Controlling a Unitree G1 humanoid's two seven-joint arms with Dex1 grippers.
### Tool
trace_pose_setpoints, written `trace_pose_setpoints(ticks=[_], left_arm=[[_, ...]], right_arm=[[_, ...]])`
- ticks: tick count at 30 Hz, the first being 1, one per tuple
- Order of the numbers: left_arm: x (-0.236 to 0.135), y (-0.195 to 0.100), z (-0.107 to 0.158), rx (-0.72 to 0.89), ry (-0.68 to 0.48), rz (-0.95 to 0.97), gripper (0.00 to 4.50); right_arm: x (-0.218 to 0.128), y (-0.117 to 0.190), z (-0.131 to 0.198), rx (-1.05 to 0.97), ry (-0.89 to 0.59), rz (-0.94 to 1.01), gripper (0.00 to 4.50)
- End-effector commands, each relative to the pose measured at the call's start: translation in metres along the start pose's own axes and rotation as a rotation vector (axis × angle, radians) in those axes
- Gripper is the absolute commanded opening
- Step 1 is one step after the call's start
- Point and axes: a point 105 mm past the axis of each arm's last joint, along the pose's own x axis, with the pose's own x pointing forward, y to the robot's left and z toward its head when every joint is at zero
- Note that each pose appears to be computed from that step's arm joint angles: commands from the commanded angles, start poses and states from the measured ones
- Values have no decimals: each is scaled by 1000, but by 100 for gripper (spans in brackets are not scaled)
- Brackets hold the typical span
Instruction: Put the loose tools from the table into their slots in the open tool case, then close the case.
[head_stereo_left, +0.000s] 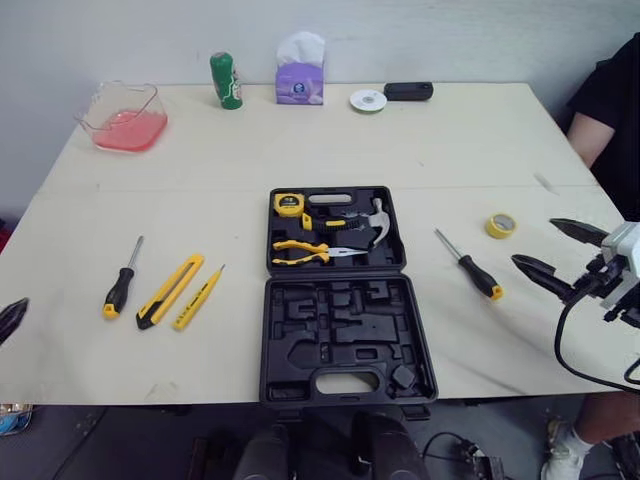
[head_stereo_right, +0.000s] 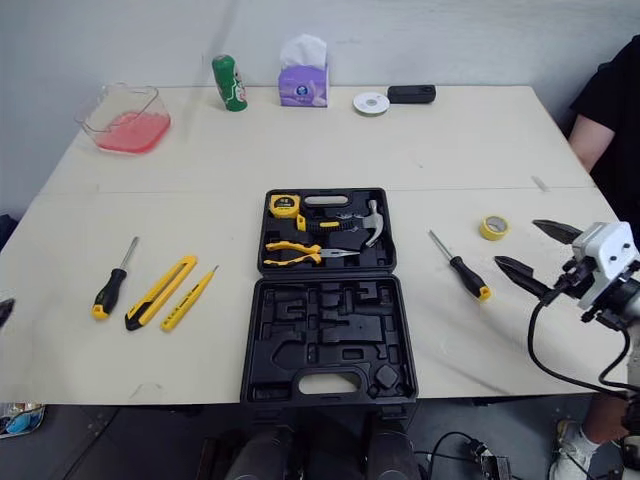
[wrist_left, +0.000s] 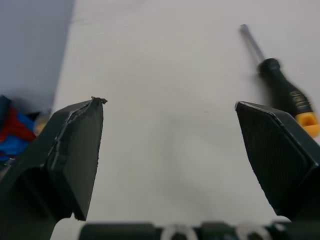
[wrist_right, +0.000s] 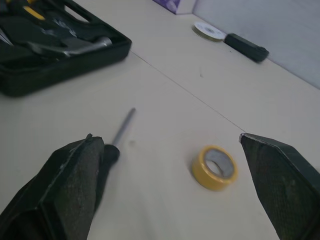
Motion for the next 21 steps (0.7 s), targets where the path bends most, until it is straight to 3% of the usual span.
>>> trace_pose_setpoints(ticks=[1, 3, 9, 13, 21], left_arm=[[6, -16, 14, -27, 28, -21, 444], [9, -25, 16, -56, 44, -62, 444], [23, -49, 7, -147, 260, -83, 444], [39, -62, 19, -184, 257, -91, 444], [62, -76, 13, -142, 356, -89, 444]], right_arm=[[14, 18, 32, -16, -145, 127, 450], [19, 26, 37, -11, -178, 174, 450], [46, 72, 61, 39, -341, 369, 450], [61, 91, 71, -11, -444, 402, 450], [72, 119, 82, -29, -514, 577, 450]])
